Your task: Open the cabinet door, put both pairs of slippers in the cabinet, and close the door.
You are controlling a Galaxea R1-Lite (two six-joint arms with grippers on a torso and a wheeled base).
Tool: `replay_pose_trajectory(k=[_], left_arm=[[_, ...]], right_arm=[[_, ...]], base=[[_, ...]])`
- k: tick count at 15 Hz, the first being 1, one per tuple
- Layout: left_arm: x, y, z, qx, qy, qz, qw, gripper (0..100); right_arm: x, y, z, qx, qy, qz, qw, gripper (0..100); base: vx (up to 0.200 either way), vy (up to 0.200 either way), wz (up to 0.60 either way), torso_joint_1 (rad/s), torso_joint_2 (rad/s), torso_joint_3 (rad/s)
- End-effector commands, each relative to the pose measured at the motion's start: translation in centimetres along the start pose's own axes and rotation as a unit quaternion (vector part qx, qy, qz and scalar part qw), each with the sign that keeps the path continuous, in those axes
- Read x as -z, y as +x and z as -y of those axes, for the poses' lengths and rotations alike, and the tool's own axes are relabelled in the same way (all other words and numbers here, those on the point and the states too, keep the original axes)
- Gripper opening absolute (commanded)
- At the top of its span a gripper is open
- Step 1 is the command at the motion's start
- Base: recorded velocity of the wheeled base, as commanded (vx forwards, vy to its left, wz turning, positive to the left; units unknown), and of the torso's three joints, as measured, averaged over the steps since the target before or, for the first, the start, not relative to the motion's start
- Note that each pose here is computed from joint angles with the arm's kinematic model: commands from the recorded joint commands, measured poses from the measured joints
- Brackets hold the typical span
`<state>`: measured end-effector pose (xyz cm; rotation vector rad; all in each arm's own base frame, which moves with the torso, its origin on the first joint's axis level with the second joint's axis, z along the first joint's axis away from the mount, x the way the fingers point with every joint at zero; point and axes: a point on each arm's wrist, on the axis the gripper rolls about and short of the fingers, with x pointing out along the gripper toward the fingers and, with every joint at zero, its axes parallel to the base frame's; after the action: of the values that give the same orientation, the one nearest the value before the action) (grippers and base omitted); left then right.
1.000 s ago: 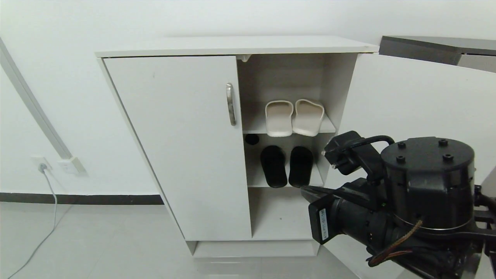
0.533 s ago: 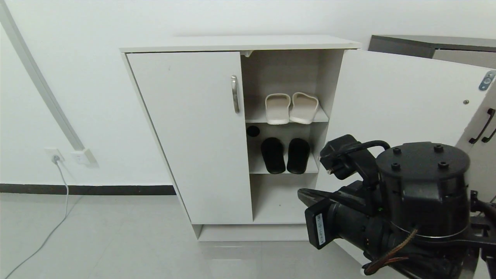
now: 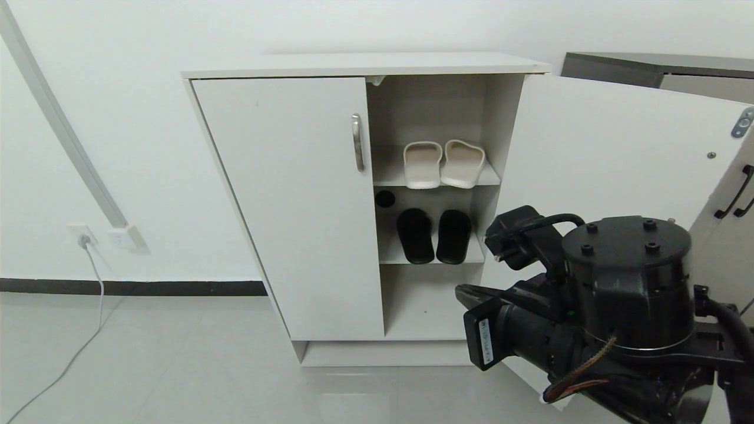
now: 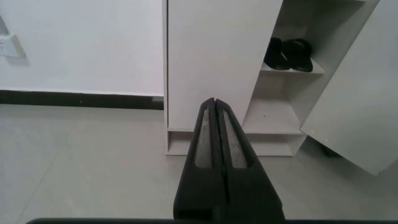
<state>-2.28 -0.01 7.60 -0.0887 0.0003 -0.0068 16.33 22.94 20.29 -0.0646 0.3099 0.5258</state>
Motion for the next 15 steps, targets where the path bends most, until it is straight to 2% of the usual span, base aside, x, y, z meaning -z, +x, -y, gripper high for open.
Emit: replay_pose_trajectory(k=[1, 7, 11, 15], left_arm=[[0.00, 0.01, 0.00, 0.000, 0.000, -0.001, 1.0000, 0], [0.00, 0.01, 0.00, 0.000, 0.000, -0.001, 1.0000, 0], [0.00, 0.01, 0.00, 0.000, -0.001, -0.001, 1.0000, 0], [0.00, 0.01, 0.00, 0.000, -0.001, -0.001, 1.0000, 0]], right_arm=[[0.12, 0.18, 0.01, 0.002, -0.001, -0.003, 1.000, 0], [0.46, 0.30, 0.01, 0.003, -0.005, -0.009, 1.000, 0], [0.58, 0.49, 0.04, 0.005, -0.006, -0.012, 1.000, 0], [0.69, 0.57, 0.03, 0.007, -0.007, -0.014, 1.000, 0]], base=[[0.000, 0.000, 0.00, 0.000, 0.00, 0.000], [0.000, 0.000, 0.00, 0.000, 0.00, 0.000], [0.000, 0.000, 0.00, 0.013, -0.19, -0.300], [0.000, 0.000, 0.00, 0.055, -0.53, -0.363]])
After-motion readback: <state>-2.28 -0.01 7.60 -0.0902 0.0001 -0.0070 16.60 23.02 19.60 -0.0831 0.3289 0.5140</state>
